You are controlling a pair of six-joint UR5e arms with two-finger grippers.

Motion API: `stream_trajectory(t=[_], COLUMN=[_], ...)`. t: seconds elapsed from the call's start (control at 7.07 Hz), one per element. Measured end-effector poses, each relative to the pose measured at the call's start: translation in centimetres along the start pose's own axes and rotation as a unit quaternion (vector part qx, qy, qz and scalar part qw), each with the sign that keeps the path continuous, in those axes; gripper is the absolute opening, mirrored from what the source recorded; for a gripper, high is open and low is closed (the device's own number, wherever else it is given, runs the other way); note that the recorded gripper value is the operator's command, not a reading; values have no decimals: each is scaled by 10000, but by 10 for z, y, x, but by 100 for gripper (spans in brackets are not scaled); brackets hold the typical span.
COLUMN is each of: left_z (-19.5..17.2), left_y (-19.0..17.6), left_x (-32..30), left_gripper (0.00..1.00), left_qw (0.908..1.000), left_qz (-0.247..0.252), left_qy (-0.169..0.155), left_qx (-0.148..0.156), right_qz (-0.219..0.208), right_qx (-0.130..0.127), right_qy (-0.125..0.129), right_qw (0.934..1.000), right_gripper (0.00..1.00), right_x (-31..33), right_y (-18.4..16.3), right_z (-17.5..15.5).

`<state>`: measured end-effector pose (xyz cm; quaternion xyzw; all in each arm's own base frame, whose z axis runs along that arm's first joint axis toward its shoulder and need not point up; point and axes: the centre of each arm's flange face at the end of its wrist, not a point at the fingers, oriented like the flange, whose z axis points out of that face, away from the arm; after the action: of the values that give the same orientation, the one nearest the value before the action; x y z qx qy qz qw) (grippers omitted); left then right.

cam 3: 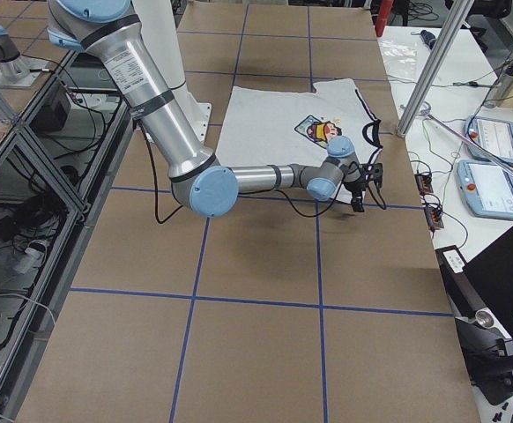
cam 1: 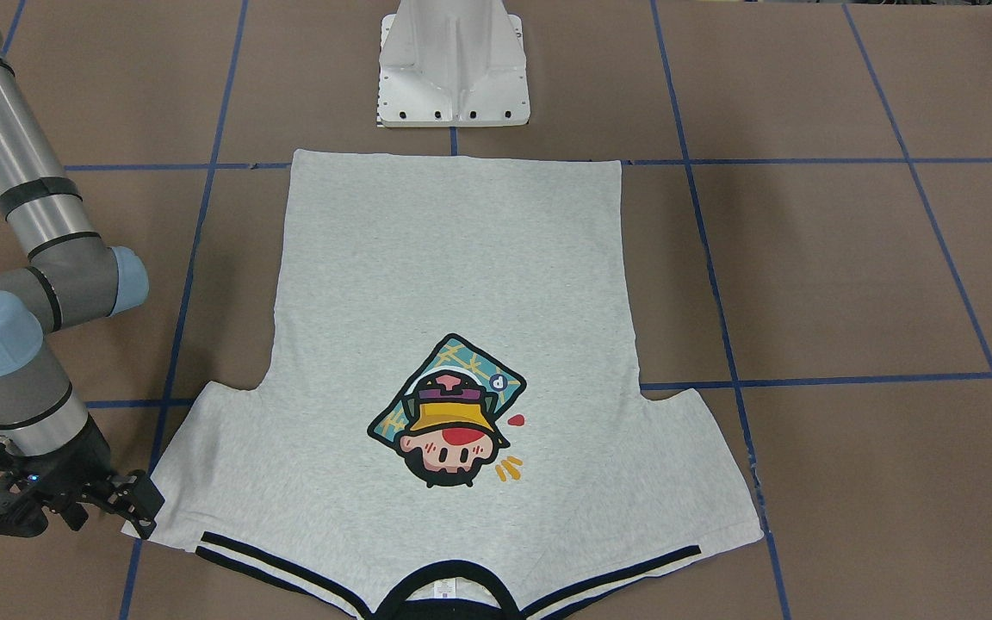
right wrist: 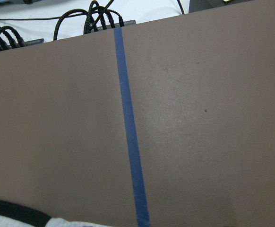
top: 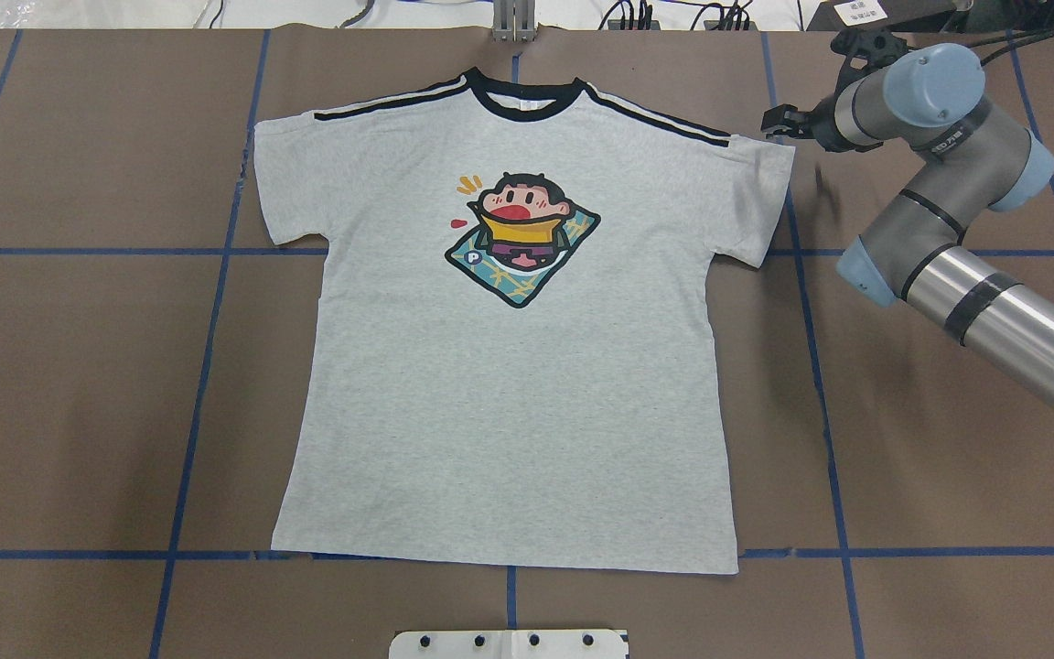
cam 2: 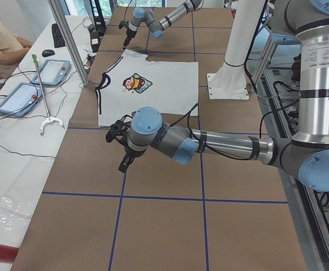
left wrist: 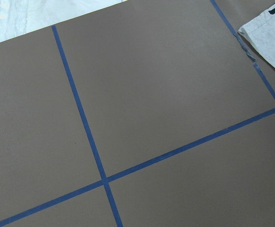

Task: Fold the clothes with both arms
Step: 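Move the right gripper to the sleeve nearest it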

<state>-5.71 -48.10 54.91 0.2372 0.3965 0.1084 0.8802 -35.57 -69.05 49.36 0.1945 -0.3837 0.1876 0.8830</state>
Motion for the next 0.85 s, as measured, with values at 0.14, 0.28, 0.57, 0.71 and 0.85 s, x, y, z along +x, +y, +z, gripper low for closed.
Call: stream_trajectory(t=[0.14, 0.28, 0.57, 0.71, 0.85], left_z=[0, 0, 1, 1, 1], left_y=[0, 0, 0, 0, 0], left_x=[0, 0, -1, -1, 0], left_gripper=[100, 100, 100, 100, 100], left_qw=[10000, 10000, 10000, 10000, 10000], left_qz=[3, 3, -4, -4, -3], left_qy=[0, 0, 0, 0, 1], left_qx=[2, 1, -5, -5, -4], right_qz=[57, 88, 116, 126, 135], right_qx=[77, 108, 110, 107, 104], right_qy=[58, 81, 95, 96, 92], right_qw=[9999, 9999, 9998, 9998, 9998], right_gripper=[69, 58, 27, 8, 0], right_x=[-6, -9, -11, -11, -12], right_y=[4, 6, 8, 9, 10], right_z=[6, 8, 10, 10, 10])
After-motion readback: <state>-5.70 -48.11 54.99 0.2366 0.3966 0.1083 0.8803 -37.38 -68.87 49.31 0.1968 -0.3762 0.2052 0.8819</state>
